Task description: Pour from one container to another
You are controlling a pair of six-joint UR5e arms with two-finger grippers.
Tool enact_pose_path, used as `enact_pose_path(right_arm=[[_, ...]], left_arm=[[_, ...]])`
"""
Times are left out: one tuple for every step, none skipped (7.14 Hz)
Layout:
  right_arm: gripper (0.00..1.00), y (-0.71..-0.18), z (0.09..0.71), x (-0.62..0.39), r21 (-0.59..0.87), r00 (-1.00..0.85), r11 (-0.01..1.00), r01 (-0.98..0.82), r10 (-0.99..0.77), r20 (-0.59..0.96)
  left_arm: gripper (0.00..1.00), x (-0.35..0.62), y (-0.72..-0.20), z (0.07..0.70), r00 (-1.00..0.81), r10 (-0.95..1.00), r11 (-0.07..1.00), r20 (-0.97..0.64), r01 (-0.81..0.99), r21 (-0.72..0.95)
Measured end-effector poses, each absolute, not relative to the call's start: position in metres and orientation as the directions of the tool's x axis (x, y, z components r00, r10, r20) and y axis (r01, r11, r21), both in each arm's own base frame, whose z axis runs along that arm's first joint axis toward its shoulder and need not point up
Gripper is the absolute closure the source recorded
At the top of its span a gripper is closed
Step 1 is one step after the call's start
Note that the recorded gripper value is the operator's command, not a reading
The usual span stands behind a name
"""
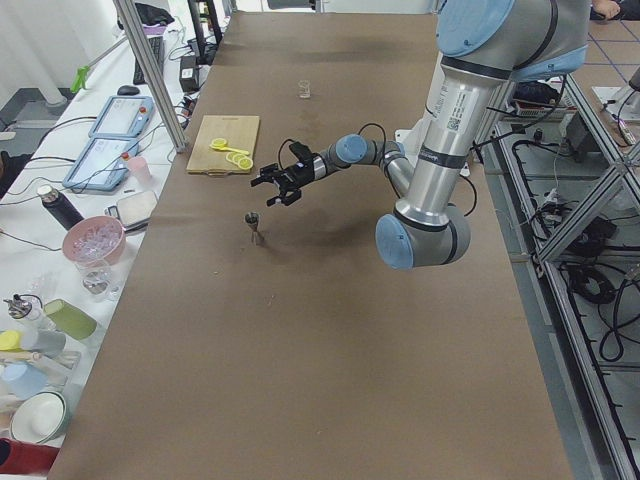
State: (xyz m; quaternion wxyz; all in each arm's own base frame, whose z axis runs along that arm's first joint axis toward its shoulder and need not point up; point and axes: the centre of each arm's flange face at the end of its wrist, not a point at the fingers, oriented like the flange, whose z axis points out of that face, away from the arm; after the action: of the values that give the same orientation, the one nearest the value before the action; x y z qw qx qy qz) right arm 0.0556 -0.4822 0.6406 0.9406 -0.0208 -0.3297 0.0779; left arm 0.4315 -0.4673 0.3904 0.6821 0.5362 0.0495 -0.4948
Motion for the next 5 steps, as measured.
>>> enact_pose_path(right_arm=[[0.00,-0.482,0.640,0.056,-0.091,0.770,0.987,-0.133,0.160,0.618],[0.00,-0.482,0.640,0.056,-0.090,0.769,0.987,-0.133,0.161,0.618],[0.00,-0.482,0.640,0.056,-0.090,0.769,0.987,-0.134,0.160,0.618],[0.00,-0.483,0.640,0.056,-0.089,0.770,0.987,-0.134,0.160,0.618],[0.00,-0.483,0.639,0.056,-0.088,0.770,0.987,-0.134,0.160,0.618]], left_arm=[[0.01,0.431,-0.470,0.385,0.480,-0.617,-0.075,-0.623,0.753,0.654],[0.01,0.429,-0.474,0.381,0.458,-0.617,-0.081,-0.639,0.771,0.631],[0.01,0.427,-0.478,0.377,0.446,-0.619,-0.079,-0.647,0.784,0.615],[0.01,0.425,-0.484,0.372,0.440,-0.619,-0.063,-0.650,0.798,0.600],[0.01,0.422,-0.489,0.366,0.447,-0.620,-0.038,-0.645,0.804,0.594]])
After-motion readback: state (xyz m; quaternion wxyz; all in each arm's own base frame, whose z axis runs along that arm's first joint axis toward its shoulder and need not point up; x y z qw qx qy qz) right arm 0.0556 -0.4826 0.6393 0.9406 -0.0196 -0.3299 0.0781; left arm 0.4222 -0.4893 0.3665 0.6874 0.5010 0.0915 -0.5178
